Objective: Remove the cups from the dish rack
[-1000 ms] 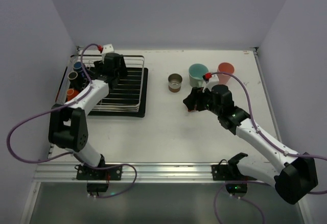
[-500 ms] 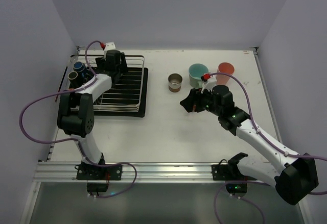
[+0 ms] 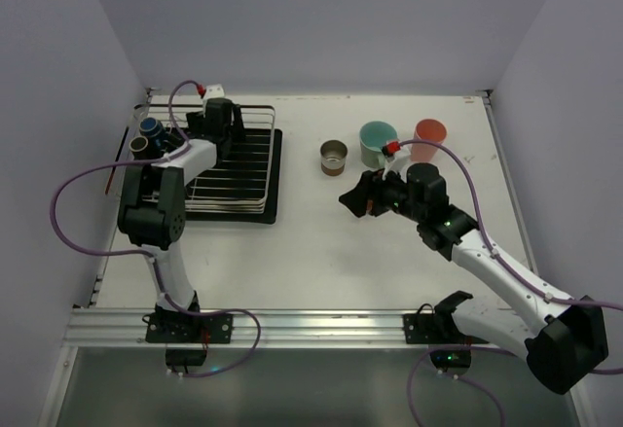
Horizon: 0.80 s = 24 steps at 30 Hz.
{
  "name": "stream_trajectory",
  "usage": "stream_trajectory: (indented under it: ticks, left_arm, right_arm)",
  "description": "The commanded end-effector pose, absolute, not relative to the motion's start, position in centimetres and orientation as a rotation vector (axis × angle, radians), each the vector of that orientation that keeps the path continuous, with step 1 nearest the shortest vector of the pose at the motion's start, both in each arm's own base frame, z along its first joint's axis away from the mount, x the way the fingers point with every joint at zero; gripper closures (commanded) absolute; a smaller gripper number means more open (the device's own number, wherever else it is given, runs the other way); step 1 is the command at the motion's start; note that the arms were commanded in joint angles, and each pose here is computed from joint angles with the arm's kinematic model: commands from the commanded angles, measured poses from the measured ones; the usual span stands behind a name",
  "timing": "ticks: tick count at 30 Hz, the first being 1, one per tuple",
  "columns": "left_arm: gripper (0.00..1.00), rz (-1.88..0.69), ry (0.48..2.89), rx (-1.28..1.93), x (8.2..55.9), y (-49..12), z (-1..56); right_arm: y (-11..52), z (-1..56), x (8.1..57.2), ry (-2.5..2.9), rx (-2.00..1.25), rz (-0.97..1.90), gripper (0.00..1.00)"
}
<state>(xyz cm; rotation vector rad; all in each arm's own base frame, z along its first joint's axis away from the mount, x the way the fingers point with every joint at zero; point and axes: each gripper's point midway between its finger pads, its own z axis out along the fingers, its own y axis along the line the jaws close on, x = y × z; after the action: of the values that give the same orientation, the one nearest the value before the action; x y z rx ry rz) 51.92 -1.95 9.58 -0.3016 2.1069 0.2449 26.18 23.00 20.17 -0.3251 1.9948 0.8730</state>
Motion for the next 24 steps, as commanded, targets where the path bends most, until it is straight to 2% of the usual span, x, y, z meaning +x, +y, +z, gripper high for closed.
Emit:
stream_trajectory:
  ticks: [1,6,9,10,16,22,24]
  left_arm:
    - [0.00,0.246,2.012,-0.310,54.3,-1.3,11.6]
    - [0.04,0.241,2.010,-0.305,54.3,-1.3,11.5]
    - [0.15,0.221,1.993,-0.310,53.9,-1.5,12.0]
    - [0.23,0.218,1.988,-0.313,53.5,-1.4,12.2]
    - [0.50,0.172,1.955,-0.328,52.1,-1.6,14.3]
    - [0.69,0.083,1.919,-0.344,50.5,-2.3,16.7]
    - [0.72,0.046,1.913,-0.356,50.1,-2.7,17.0]
  right_arm:
    - [24.0,21.7,25.7,1.925,-0.370,0.939,0.34]
    - [24.2,21.6,25.5,1.926,-0.381,0.946,0.34]
    - [24.1,21.8,25.5,1.919,-0.381,0.951,0.34]
    - [24.2,21.7,25.4,1.922,-0.382,0.951,0.34]
    - [24.4,22.1,25.6,1.914,-0.374,0.971,0.34]
    - [24.8,22.9,25.5,1.908,-0.349,1.005,0.34]
    - [25.0,23.2,25.4,1.905,-0.333,1.023,0.34]
